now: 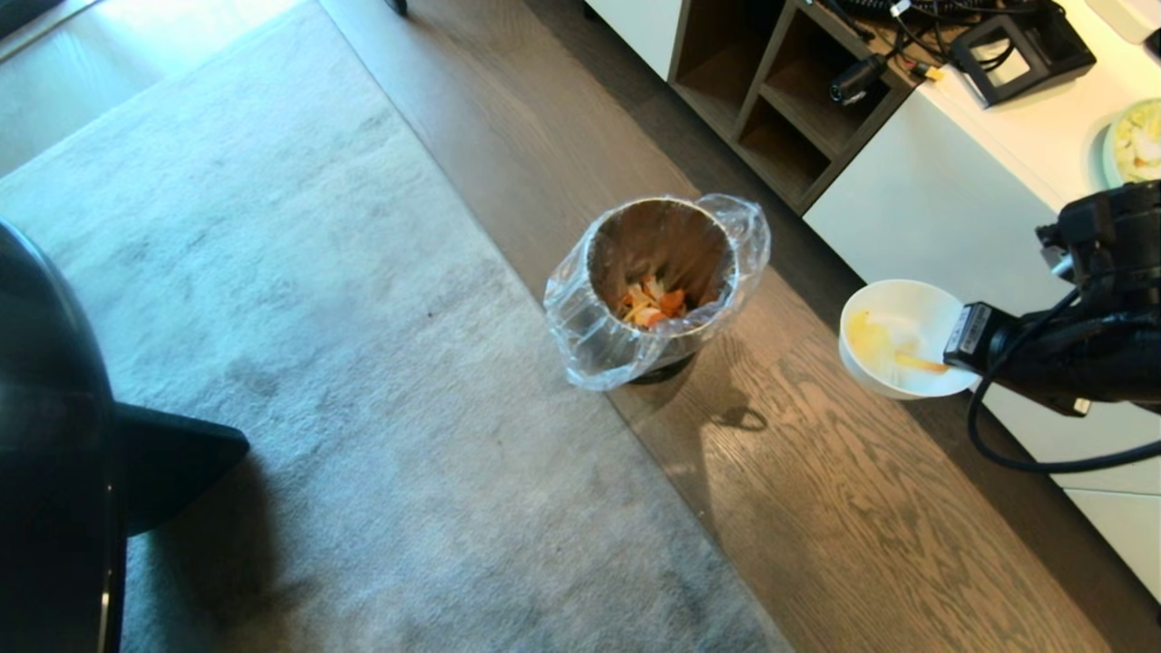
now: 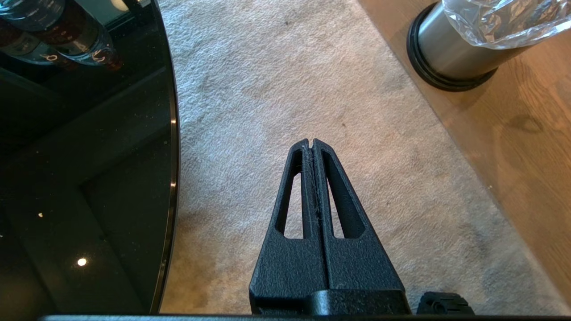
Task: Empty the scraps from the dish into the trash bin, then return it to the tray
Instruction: Move the bowl over the trash can
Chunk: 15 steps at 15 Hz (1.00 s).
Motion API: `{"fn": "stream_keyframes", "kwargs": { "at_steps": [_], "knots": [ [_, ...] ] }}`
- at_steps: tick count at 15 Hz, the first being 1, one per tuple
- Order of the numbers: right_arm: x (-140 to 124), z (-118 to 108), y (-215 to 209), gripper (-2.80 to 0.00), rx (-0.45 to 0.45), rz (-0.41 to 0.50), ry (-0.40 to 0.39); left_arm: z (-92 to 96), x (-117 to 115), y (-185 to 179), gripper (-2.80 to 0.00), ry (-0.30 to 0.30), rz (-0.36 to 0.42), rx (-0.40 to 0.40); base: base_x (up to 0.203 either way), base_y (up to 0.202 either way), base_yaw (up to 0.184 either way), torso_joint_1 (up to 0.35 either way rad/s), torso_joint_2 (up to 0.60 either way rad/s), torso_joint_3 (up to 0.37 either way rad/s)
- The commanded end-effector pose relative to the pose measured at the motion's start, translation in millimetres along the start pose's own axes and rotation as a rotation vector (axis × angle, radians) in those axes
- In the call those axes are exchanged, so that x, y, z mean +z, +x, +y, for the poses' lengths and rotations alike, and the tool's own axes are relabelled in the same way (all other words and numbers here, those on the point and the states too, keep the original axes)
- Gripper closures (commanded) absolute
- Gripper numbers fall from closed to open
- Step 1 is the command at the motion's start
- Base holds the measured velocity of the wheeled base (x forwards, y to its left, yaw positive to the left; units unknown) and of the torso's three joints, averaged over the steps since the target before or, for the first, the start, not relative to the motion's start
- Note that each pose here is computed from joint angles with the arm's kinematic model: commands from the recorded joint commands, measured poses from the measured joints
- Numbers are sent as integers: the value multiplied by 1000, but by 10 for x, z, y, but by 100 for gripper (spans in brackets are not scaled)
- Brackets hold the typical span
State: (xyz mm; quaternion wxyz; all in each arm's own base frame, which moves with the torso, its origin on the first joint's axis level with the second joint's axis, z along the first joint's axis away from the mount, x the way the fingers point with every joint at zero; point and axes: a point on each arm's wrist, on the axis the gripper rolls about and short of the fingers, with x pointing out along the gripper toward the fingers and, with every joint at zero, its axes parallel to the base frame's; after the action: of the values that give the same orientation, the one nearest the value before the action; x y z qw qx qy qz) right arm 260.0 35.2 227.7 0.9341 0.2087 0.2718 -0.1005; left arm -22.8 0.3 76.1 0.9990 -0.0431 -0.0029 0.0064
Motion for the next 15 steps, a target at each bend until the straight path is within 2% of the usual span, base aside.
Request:
{"fn": "stream_keyframes", "kwargs": {
  "at_steps": [1,6,10,15],
  "knots": [
    [15,5,-19,0,4,-7,-16,0,0,0,0,-1,-1,1,0,0,0,0,0,0],
    [287,207,-16,0,61,-87,-44,0,0,0,0,0,-1,1,0,0,0,0,0,0],
    [480,443,89,0,107,-143,-146,0,0,0,0,0,-1,1,0,0,0,0,0,0],
    [614,931,96,0,222,-220,-277,0,0,0,0,0,-1,1,0,0,0,0,0,0]
  ]
}}
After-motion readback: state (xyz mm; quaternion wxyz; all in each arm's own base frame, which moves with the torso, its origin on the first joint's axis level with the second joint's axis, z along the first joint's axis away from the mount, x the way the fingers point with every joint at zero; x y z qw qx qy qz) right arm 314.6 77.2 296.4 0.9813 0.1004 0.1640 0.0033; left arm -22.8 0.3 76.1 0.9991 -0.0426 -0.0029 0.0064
